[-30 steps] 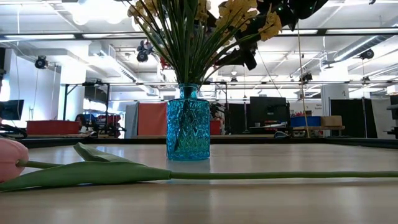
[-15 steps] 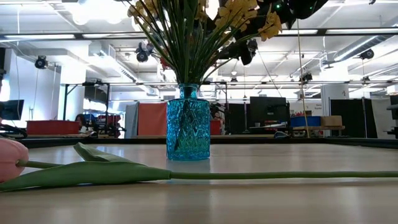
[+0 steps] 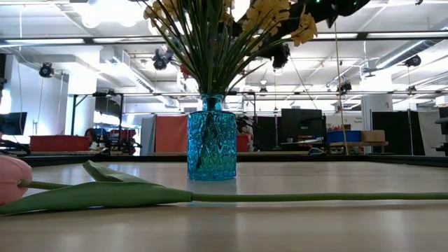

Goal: Sort flowers into vase by color
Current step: Put the blue flowers into the green vase, then put the pink flower into the blue vase

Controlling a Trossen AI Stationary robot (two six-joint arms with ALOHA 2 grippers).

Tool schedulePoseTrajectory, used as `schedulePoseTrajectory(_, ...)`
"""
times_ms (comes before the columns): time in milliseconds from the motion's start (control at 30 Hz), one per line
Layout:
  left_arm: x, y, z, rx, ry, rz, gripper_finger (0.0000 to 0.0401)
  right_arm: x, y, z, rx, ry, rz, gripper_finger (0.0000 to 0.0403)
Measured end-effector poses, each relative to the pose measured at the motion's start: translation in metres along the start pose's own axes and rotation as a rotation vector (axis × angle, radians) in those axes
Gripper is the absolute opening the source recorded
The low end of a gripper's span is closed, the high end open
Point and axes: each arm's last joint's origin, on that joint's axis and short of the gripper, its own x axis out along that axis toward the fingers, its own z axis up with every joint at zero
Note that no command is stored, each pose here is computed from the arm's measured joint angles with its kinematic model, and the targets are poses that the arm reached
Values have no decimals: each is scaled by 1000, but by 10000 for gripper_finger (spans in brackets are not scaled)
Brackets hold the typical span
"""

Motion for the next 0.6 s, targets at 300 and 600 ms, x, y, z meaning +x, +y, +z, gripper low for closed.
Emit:
schedulePoseTrajectory(300,0,0,-1,1,10,-1,104,-22,6,11,-6,-3,6,327)
schedulePoseTrajectory(600,0,0,-1,4,10,-1,195,-33,9,17,-7,-10,14,327)
